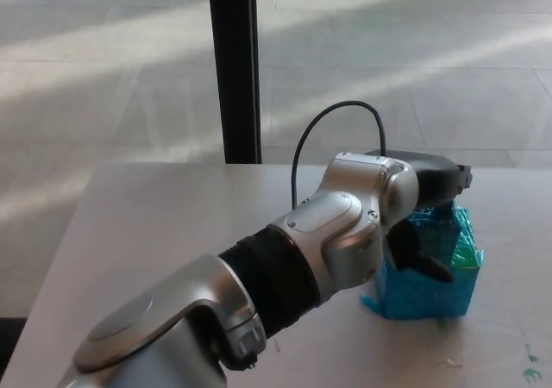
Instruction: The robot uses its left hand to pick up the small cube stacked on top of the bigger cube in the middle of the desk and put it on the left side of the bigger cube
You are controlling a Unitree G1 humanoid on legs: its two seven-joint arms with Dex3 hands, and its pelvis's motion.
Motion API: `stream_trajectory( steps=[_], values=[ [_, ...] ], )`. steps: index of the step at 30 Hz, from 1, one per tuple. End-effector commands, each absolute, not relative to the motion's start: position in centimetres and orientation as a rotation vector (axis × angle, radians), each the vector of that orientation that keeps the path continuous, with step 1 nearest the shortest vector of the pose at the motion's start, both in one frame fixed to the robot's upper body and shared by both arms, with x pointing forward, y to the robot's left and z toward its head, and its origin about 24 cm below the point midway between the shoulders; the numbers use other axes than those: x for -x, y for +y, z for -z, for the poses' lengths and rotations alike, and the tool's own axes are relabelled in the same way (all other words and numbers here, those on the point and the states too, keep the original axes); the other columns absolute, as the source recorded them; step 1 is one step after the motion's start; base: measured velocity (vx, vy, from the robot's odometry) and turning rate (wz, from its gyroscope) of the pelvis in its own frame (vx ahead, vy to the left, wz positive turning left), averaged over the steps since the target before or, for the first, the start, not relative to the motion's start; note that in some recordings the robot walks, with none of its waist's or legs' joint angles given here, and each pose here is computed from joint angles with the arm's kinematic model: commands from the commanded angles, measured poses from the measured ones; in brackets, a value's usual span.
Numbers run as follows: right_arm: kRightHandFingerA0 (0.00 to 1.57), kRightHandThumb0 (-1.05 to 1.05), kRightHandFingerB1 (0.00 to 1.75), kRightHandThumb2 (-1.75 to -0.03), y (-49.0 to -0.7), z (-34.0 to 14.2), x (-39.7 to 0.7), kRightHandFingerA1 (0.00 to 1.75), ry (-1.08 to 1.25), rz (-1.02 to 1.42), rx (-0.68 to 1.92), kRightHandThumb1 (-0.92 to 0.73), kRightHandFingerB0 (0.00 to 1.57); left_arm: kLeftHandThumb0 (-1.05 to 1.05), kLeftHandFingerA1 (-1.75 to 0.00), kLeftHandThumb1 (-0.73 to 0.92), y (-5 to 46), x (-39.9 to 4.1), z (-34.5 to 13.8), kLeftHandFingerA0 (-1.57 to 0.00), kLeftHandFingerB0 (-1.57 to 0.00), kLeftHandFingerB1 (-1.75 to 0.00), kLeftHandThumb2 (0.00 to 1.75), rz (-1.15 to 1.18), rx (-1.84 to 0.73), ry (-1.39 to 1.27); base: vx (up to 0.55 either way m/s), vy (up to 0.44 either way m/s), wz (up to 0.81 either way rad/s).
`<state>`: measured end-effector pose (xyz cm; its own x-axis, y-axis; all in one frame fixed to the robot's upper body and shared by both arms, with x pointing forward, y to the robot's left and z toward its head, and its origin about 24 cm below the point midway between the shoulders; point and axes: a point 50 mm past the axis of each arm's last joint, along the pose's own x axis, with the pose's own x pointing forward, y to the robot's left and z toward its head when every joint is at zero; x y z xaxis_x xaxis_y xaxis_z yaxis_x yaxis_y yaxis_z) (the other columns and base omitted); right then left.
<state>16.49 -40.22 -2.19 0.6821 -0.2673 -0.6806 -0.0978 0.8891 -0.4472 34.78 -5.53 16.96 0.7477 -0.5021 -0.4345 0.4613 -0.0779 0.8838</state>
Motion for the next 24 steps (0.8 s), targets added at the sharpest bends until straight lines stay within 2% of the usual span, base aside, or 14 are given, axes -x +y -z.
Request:
stream_trajectory(
  steps=[1, 3, 4, 5, 6, 7, 8, 9, 12, 13, 15, 18, 20, 24],
  values=[
    [0.58, -0.91, 0.94, -0.70, -40.9, 0.5, -17.5, 1.14, 0.732, 0.128, 0.512, -0.55, 0.45, -0.78, -0.66, 0.43, -4.3, -34.8, -14.3, -0.33, -0.08, -0.30, 0.53, 0.814, -1.513, 0.030, 0.00, 0.000, 0.00],
    [0.58, -0.90, 0.94, -0.71, -40.9, 0.5, -17.5, 1.15, 0.721, 0.138, 0.514, -0.54, 0.45, -0.63, -0.99, 0.33, -3.9, -34.8, -13.3, -0.66, -0.14, -0.43, 0.72, 0.808, -1.460, 0.010, 0.00, 0.000, 0.00],
    [0.58, -0.90, 0.94, -0.71, -40.9, 0.5, -17.5, 1.15, 0.719, 0.141, 0.515, -0.54, 0.45, -0.63, -0.99, 0.33, -3.9, -34.8, -13.0, -0.66, -0.14, -0.43, 0.72, 0.806, -1.446, -0.008, 0.00, 0.000, 0.00],
    [0.57, -0.89, 0.94, -0.72, -40.9, 0.6, -17.5, 1.15, 0.719, 0.144, 0.510, -0.54, 0.44, -0.57, -1.07, 0.38, -3.8, -34.8, -12.6, -0.77, -0.18, -0.44, 0.73, 0.792, -1.441, -0.015, 0.00, 0.000, 0.00],
    [0.59, -0.87, 0.94, -0.76, -40.8, 0.5, -17.6, 1.16, 0.710, 0.148, 0.518, -0.53, 0.46, -0.27, -1.41, 0.59, -3.7, -34.7, -11.9, -0.69, -0.38, -0.41, 0.64, 0.751, -1.394, -0.082, 0.00, 0.000, 0.00],
    [0.59, -0.86, 0.94, -0.78, -40.8, 0.6, -17.6, 1.17, 0.709, 0.150, 0.516, -0.52, 0.46, -0.21, -1.40, 0.63, -3.8, -34.7, -11.7, -0.63, -0.46, -0.45, 0.65, 0.723, -1.390, -0.110, 0.00, 0.000, 0.00],
    [0.60, -0.81, 0.94, -0.78, -40.9, 0.7, -17.6, 1.17, 0.713, 0.158, 0.521, -0.51, 0.47, -0.17, -1.22, 0.63, -3.7, -34.5, -11.5, -0.70, -0.58, -0.56, 0.68, 0.689, -1.339, -0.185, 0.00, 0.000, 0.00],
    [0.68, -0.83, 0.88, -0.98, -40.8, 0.7, -17.6, 1.08, 0.711, 0.152, 0.543, -0.39, 0.51, -0.15, -0.93, 0.64, -3.6, -34.5, -11.4, -0.60, -0.61, -0.58, 0.69, 0.677, -1.340, -0.211, 0.00, 0.000, 0.00],
    [0.64, -0.80, 0.94, -0.83, -40.8, 0.8, -17.6, 1.18, 0.713, 0.151, 0.558, -0.51, 0.50, -0.17, -0.76, 0.64, -3.5, -34.4, -11.2, -0.66, -0.74, -0.64, 0.65, 0.653, -1.270, -0.234, 0.00, 0.000, 0.00],
    [0.65, -0.79, 0.93, -0.84, -40.8, 0.8, -17.6, 1.18, 0.717, 0.156, 0.557, -0.50, 0.50, -0.20, -0.86, 0.63, -3.5, -34.3, -11.0, -0.70, -0.78, -0.66, 0.61, 0.641, -1.257, -0.248, 0.00, 0.000, 0.00],
    [0.64, -0.79, 0.91, -0.84, -40.8, 0.9, -17.6, 1.16, 0.721, 0.161, 0.554, -0.51, 0.50, -0.16, -1.37, 0.64, -3.6, -34.4, -11.0, -0.72, -0.82, -0.95, 0.67, 0.629, -1.254, -0.264, 0.00, 0.000, 0.00],
    [0.65, -0.80, 0.90, -0.85, -40.8, 1.0, -17.5, 1.15, 0.719, 0.162, 0.553, -0.52, 0.51, -0.15, -1.29, 0.63, -3.6, -34.3, -10.9, -0.75, -0.81, -0.97, 0.69, 0.618, -1.245, -0.292, 0.00, 0.000, 0.00],
    [0.65, -0.83, 0.86, -0.80, -40.8, 1.0, -17.7, 1.11, 0.713, 0.160, 0.575, -0.57, 0.54, -0.15, -1.66, 0.76, -3.6, -34.6, -11.0, -0.67, -0.62, -1.54, 0.70, 0.600, -1.204, -0.265, 0.00, 0.000, 0.00],
    [0.63, -0.79, 0.83, -0.82, -40.8, 0.9, -17.6, 1.09, 0.708, 0.158, 0.579, -0.59, 0.55, -0.16, -1.75, 0.73, -3.6, -34.7, -10.9, -0.71, -0.62, -1.59, 0.70, 0.598, -1.202, -0.294, 0.00, 0.000, 0.00]
  ],
)
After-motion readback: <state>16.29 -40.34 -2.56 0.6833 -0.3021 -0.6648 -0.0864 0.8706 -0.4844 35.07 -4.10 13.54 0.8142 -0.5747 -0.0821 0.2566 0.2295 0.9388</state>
